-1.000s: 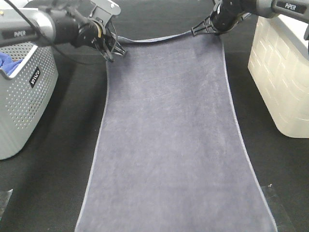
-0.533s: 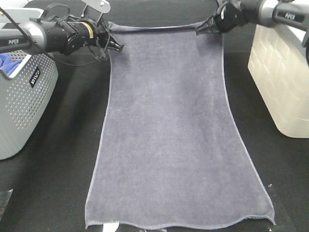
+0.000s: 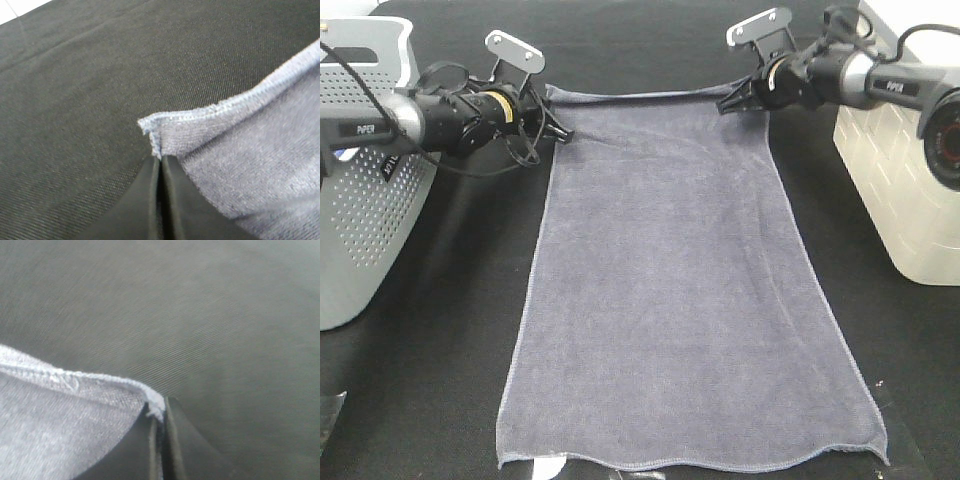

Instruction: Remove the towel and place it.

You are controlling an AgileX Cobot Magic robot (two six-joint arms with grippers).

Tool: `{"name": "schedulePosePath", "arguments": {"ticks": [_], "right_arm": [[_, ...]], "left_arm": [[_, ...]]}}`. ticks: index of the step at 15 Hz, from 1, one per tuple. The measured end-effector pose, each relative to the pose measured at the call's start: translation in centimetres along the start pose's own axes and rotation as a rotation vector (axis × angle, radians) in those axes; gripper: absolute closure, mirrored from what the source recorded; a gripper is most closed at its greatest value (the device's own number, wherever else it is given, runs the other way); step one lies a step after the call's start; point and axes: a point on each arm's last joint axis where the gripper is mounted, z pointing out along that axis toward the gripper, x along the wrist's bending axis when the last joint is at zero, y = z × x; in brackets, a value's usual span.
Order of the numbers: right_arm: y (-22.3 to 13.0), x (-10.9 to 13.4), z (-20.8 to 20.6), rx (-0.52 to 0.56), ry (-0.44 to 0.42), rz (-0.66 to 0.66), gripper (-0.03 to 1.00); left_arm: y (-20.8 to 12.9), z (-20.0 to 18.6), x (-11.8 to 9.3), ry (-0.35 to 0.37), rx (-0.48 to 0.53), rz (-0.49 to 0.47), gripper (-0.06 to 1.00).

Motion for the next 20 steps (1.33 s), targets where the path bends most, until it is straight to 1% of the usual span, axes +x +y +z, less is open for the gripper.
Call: {"name": "schedulePosePath", "arguments": {"ticks": [2, 4, 5, 6, 9, 10, 11, 12, 13, 14, 16, 17, 18, 20], "right_arm": [[-0.9, 0.5, 0.8, -0.016, 0.019, -0.003, 0.97], [-1.3, -0.2, 1.0, -0.021, 0.013, 0.027, 0.85], [-1.3, -0.6, 1.0, -0.029, 0.01, 0.048, 0.78], [-1.4, -0.8, 1.1, -0.029, 0.009, 0.069, 0.73], [-1.4, -1.0, 1.1, -0.033, 0.007, 0.1, 0.58], [-1.4, -1.0, 1.1, -0.033, 0.007, 0.101, 0.48], [-1.4, -1.0, 1.1, -0.031, 0.011, 0.125, 0.37], [-1.5, -0.9, 1.1, -0.03, 0.015, 0.147, 0.21], [-1.5, -0.9, 1.1, -0.029, 0.019, 0.169, 0.15], [-1.5, -0.9, 1.1, -0.027, 0.023, 0.196, 0.13], [-1.2, -1.0, 0.9, -0.017, 0.023, 0.235, 0.12], [-0.8, -1.3, 0.5, -0.001, 0.015, 0.248, 0.12], [0.3, -2.0, -0.5, 0.013, -0.002, 0.263, 0.12], [1.3, -2.6, -1.5, 0.037, -0.018, 0.289, 0.12]], "left_arm": [[-0.9, 0.2, 0.0, 0.003, 0.009, -0.029, 0.94], [-1.1, 0.3, 0.1, 0.014, 0.008, -0.083, 0.92], [-1.0, 0.2, 0.2, 0.018, -0.005, -0.108, 0.89], [-0.9, 0.2, 0.2, 0.022, -0.017, -0.133, 0.8], [-0.4, 0.2, 0.4, 0.033, -0.066, -0.204, 0.43], [-0.2, 0.2, 0.4, 0.034, -0.083, -0.216, 0.35], [0.0, 0.2, 0.5, 0.038, -0.102, -0.241, 0.29], [0.0, 0.1, 0.6, 0.044, -0.103, -0.263, 0.29], [0.0, 0.1, 0.7, 0.054, -0.105, -0.3, 0.28], [0.0, 0.1, 0.8, 0.067, -0.109, -0.348, 0.28], [0.1, 0.1, 1.1, 0.086, -0.126, -0.419, 0.28], [0.4, 0.0, 1.2, 0.091, -0.135, -0.435, 0.28], [1.0, -0.2, 1.4, 0.094, -0.146, -0.443, 0.28], [3.0, -0.8, 1.9, 0.097, -0.166, -0.446, 0.28]]}}
